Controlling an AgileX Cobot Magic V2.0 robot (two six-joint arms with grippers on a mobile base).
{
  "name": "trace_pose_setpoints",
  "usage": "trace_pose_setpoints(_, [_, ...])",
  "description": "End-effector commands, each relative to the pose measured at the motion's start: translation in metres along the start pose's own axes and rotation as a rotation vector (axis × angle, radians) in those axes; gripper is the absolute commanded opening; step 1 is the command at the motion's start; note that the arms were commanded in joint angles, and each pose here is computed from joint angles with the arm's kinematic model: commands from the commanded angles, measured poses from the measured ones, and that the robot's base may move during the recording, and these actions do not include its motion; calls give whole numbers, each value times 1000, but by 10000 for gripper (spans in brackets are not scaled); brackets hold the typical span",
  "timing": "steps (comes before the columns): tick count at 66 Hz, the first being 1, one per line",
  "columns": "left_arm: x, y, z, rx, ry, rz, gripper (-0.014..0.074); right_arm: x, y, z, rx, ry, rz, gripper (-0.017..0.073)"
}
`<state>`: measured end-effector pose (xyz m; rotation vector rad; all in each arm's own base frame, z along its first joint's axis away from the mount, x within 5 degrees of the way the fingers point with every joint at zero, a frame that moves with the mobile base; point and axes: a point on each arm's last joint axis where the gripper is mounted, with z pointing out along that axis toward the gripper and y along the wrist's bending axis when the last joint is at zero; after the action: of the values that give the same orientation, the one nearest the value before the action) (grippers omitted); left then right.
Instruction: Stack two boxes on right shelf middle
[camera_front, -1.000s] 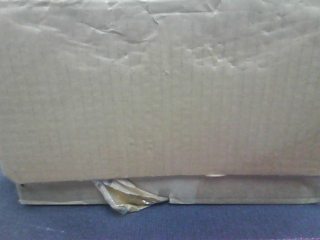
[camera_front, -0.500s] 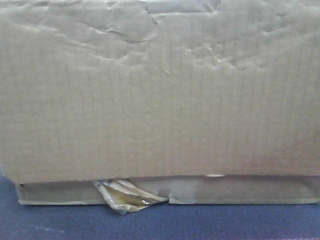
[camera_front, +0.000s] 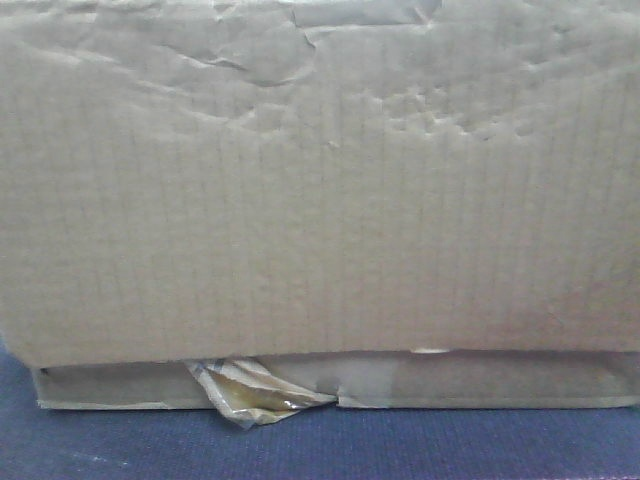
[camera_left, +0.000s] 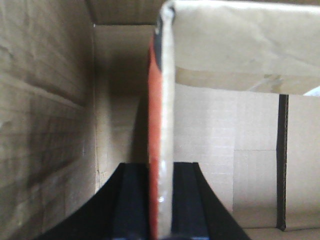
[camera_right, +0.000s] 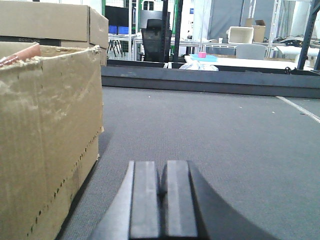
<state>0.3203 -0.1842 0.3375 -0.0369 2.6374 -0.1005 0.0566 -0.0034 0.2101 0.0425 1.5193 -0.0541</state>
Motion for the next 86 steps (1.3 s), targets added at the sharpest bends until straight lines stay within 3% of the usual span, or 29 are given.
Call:
trace_pose_setpoints(1, [-1,-1,-1,20,-10,-7,-111,-2,0,0,4,-21,-10,-160])
trace_pose_setpoints(15, [-1,-1,-1,21,-10,-7,-83,-2,0,0,4,-21,-10,-160])
trace_pose_setpoints(34, [-3,-1,-4,22,-11,-20,283,-2,0,0,4,-21,-10,-160])
trace_pose_setpoints(40, [-8,-4,-13,46,-27,-33,338,-2,0,0,4,-21,-10,-160])
trace_pose_setpoints(50, [-20,-5,-36,68,-66,-52,350,-2,0,0,4,-21,-10,-160])
trace_pose_setpoints(60, [-33,0,-71,64,-150,-28,351,-2,0,0,4,-21,-10,-160])
trace_pose_setpoints(73, [-42,19,-114,30,-305,-5,351,-2,0,0,4,-21,-10,-160])
trace_pose_setpoints(86, [-38,42,-115,19,-275,-1,351,-2,0,0,4,-21,-10,-160])
